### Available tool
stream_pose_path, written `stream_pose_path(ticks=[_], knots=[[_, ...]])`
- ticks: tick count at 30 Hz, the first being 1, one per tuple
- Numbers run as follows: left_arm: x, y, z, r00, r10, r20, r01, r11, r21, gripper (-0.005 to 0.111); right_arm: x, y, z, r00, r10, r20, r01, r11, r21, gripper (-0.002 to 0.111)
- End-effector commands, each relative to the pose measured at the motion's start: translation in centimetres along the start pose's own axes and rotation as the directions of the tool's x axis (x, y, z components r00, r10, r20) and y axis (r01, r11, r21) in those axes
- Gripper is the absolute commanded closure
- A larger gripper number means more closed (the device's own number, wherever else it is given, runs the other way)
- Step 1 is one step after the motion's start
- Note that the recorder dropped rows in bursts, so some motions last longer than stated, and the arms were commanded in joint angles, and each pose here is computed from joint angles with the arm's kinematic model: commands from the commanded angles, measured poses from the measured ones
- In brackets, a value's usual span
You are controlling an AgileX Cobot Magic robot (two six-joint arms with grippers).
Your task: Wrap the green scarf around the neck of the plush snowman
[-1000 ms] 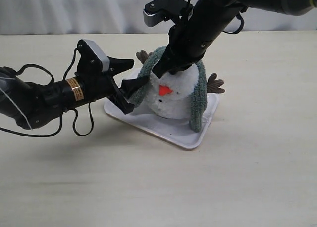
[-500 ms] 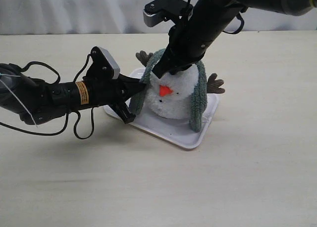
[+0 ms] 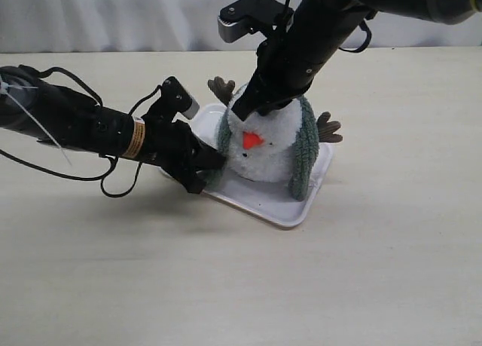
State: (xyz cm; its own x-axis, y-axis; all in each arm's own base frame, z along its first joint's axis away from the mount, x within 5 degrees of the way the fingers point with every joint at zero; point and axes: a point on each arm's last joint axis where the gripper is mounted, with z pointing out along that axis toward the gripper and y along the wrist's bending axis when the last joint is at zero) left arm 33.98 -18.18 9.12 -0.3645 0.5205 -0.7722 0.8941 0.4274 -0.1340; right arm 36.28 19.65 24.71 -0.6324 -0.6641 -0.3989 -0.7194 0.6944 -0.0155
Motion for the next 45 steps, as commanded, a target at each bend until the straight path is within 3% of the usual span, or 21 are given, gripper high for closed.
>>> stream_pose_path(ticks=[1,8,14,17,22,26,30,33,42,45], knots=[[-0.8,0.2,0.0,0.997,-0.047,0.062,0.048,0.999,-0.018,0.107,1.1,-0.3,2.2,0.994,-0.014,-0.11,0.013,1.0,-0.009,0.104],[-1.0,0.3,0.0,0.995,-0.052,0.09,0.054,0.998,-0.018,0.103,0.5,-0.3,0.5,0.999,-0.016,-0.034,0.016,1.0,0.017,0.103],[-0.8,0.1,0.0,0.997,-0.028,0.065,0.028,1.0,-0.006,0.074,0.0,-0.1,-1.8,0.999,-0.022,0.024,0.022,0.999,0.037,0.078],[-0.8,0.1,0.0,0.997,-0.034,0.065,0.035,0.999,-0.006,0.067,-0.2,0.4,-4.5,0.996,0.005,0.085,-0.007,1.0,0.026,0.064],[-0.8,0.1,0.0,0.997,-0.032,0.069,0.033,0.999,-0.001,0.066,2.0,1.9,-8.6,0.997,0.075,0.018,-0.075,0.997,-0.03,0.063],[-1.1,-0.3,0.0,0.994,-0.031,0.104,0.027,0.999,0.045,0.066,6.7,1.8,-3.9,0.99,0.138,-0.018,-0.136,0.988,0.075,0.062],[-1.2,-0.4,-0.1,0.993,-0.032,0.113,0.025,0.998,0.057,0.066,8.7,1.4,-0.8,0.983,0.175,0.046,-0.18,0.972,0.15,0.05],[-1.2,-0.4,-0.1,0.993,-0.03,0.112,0.024,0.998,0.058,0.066,9.2,1.2,1.3,0.971,0.206,0.123,-0.224,0.962,0.157,0.049],[-1.0,-0.5,0.0,0.995,-0.003,0.095,-0.003,0.998,0.061,0.066,9.5,0.3,4.0,0.956,0.256,0.145,-0.283,0.935,0.215,0.049],[-1.1,-0.4,0.0,0.995,0.012,0.102,-0.017,0.998,0.055,0.066,9.7,0.3,4.9,0.957,0.26,0.128,-0.282,0.936,0.211,0.059]])
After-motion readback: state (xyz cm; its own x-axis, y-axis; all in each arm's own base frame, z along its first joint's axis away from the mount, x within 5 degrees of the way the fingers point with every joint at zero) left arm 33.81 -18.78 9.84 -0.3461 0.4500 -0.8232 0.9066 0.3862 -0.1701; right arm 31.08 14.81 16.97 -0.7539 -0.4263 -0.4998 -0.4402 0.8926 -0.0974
